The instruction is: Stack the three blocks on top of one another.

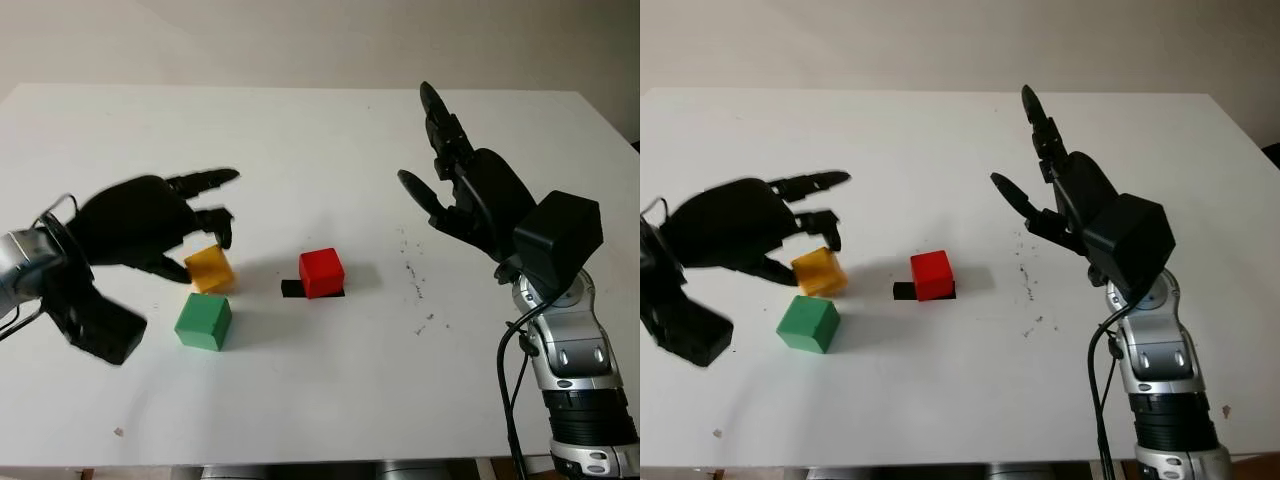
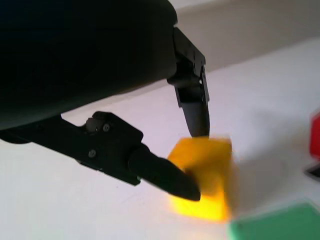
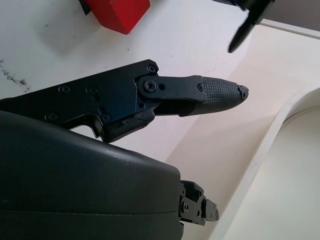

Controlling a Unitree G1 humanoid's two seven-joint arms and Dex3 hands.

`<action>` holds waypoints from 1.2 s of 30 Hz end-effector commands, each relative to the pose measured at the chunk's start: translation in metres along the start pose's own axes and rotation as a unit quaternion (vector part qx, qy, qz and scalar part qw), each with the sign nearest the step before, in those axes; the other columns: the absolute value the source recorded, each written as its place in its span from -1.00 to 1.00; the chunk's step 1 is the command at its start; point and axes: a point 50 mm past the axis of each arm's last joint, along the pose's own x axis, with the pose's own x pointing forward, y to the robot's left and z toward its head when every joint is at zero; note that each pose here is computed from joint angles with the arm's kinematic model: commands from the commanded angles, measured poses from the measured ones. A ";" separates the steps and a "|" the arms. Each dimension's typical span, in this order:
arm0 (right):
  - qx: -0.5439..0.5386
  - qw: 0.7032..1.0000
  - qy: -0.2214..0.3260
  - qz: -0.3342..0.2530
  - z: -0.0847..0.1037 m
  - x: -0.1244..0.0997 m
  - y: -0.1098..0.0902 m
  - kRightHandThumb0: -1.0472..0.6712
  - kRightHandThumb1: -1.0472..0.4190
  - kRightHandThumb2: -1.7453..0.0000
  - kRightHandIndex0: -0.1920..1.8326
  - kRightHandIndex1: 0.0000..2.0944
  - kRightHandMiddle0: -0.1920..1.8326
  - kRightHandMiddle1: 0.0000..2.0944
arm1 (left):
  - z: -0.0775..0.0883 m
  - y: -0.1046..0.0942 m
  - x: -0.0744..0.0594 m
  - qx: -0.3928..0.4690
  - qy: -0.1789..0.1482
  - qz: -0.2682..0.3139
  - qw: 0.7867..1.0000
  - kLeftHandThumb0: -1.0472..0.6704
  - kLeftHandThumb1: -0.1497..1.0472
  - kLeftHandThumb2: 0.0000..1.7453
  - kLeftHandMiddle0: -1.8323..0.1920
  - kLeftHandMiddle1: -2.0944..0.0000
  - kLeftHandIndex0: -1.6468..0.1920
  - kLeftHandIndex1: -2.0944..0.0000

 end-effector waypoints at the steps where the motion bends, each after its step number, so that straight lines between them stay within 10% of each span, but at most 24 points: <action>1: -0.004 1.000 -0.008 -0.002 0.004 0.003 -0.001 -0.58 -1.00 0.52 -1.00 -1.00 -0.98 -0.95 | -0.011 0.006 -0.001 -0.053 0.035 0.022 0.998 -0.31 0.87 -0.94 0.74 0.94 0.33 -0.18; 9: -0.001 1.000 -0.006 -0.004 0.002 0.002 -0.001 -0.56 -1.00 0.53 -1.00 -1.00 -0.98 -0.95 | -0.044 0.023 -0.006 -0.219 0.129 0.063 0.965 -0.29 0.86 -0.94 0.74 0.94 0.32 -0.19; 25: 0.004 1.000 -0.006 -0.002 0.001 0.001 -0.001 -0.54 -1.00 0.54 -1.00 -1.00 -0.99 -0.95 | -0.047 0.029 -0.009 -0.314 0.160 0.089 0.931 -0.30 0.84 -0.94 0.74 0.95 0.36 -0.24; 29: 0.010 1.000 -0.001 -0.003 0.002 0.000 -0.001 -0.53 -1.00 0.55 -1.00 -1.00 -1.00 -0.95 | -0.040 0.029 -0.007 -0.300 0.182 0.071 0.934 -0.73 0.92 -0.93 0.96 0.96 0.59 0.66; 36: 0.003 1.000 -0.004 -0.001 0.002 0.000 -0.001 -0.53 -1.00 0.56 -1.00 -1.00 -0.99 -0.95 | -0.011 0.030 -0.007 -0.260 0.215 0.024 0.941 -0.93 1.00 -0.83 1.00 1.00 0.76 0.93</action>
